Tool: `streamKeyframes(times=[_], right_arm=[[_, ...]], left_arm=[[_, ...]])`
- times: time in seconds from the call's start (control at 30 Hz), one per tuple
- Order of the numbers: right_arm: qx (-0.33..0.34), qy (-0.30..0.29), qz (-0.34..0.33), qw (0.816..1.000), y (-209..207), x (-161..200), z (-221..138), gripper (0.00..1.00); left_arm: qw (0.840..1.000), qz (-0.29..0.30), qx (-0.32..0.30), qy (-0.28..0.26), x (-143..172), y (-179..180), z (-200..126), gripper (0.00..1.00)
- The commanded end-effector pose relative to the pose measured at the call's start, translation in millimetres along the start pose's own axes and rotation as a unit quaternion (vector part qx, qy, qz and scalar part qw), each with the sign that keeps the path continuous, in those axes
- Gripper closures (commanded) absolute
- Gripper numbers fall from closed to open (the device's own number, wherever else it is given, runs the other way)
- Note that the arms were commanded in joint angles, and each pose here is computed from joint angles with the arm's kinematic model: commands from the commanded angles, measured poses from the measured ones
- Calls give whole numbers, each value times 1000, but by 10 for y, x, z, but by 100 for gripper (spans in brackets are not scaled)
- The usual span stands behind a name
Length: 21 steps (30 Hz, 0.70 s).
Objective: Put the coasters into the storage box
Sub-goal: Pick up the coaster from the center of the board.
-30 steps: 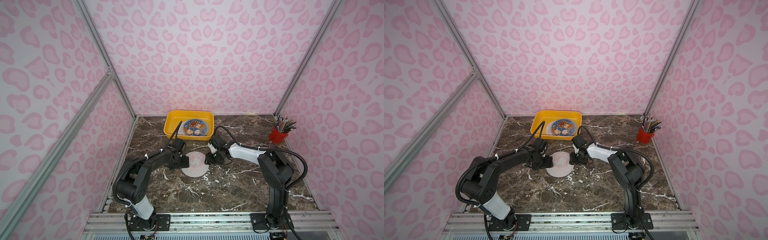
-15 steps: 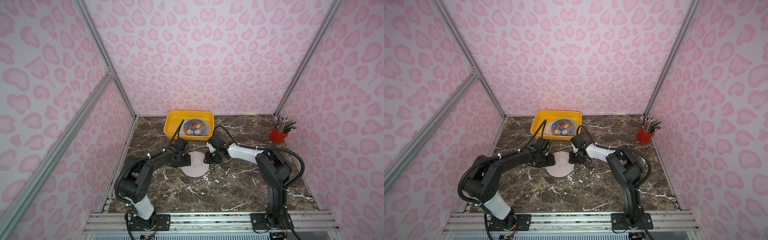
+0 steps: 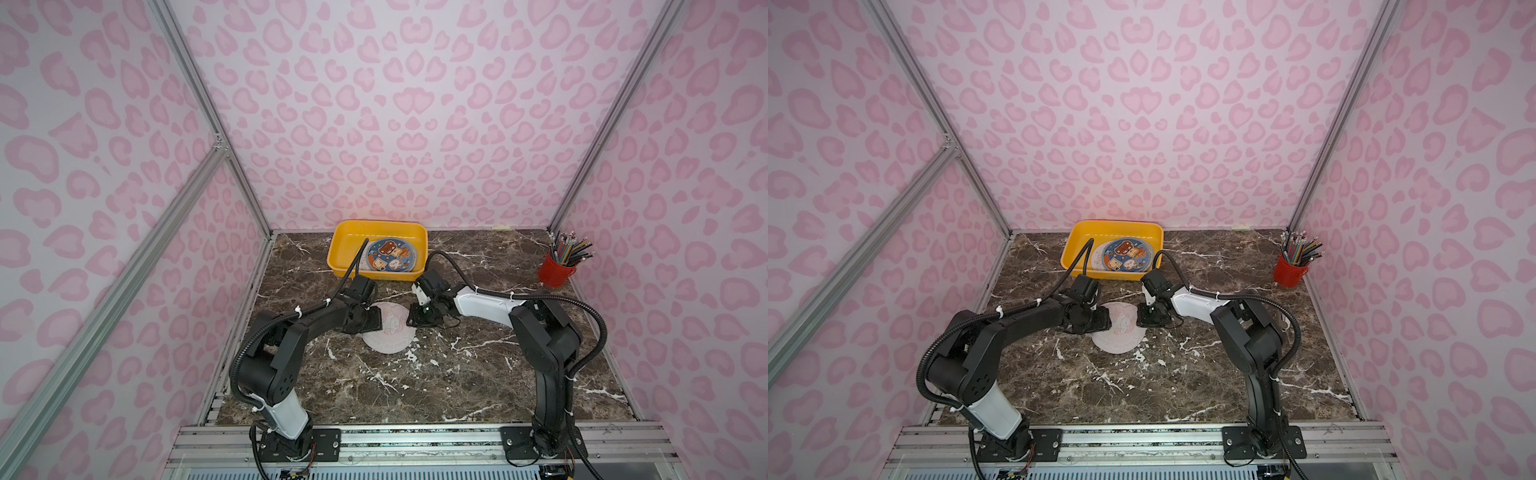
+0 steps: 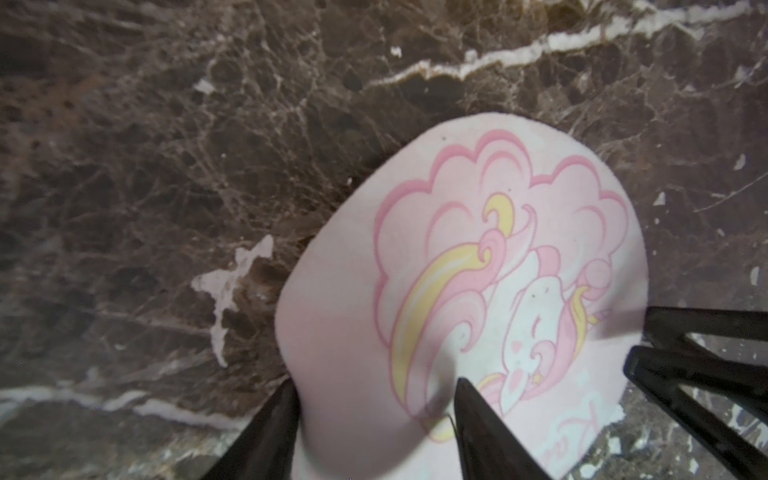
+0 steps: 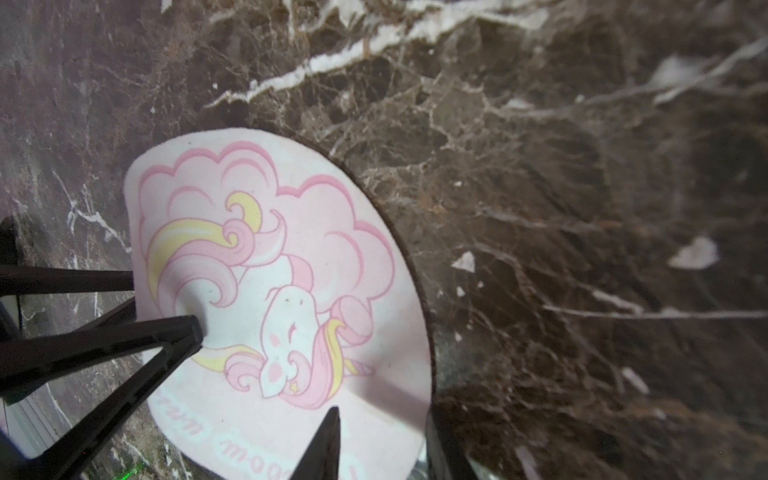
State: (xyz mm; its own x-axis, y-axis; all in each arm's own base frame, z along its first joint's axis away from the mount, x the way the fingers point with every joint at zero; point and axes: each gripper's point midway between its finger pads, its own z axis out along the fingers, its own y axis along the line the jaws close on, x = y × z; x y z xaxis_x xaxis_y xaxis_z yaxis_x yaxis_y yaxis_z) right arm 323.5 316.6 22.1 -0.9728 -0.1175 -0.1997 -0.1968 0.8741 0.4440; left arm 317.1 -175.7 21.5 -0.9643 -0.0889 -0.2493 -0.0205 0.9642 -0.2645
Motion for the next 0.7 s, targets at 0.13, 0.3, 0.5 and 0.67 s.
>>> streamKeyframes(times=[0.13, 0.3, 0.5, 0.67], right_arm=[[27, 27, 12, 999, -153, 161, 62, 65], [29, 25, 16, 999, -189, 161, 39, 66], [28, 23, 18, 999, -215, 154, 19, 66], [28, 20, 21, 999, -229, 148, 0, 66]], left_arm=[[999, -9, -4, 45, 246, 59, 25, 45], [999, -9, -11, 45, 275, 99, -5, 51], [999, -9, -16, 42, 302, 134, -29, 60], [999, -10, -17, 40, 295, 135, -51, 70]])
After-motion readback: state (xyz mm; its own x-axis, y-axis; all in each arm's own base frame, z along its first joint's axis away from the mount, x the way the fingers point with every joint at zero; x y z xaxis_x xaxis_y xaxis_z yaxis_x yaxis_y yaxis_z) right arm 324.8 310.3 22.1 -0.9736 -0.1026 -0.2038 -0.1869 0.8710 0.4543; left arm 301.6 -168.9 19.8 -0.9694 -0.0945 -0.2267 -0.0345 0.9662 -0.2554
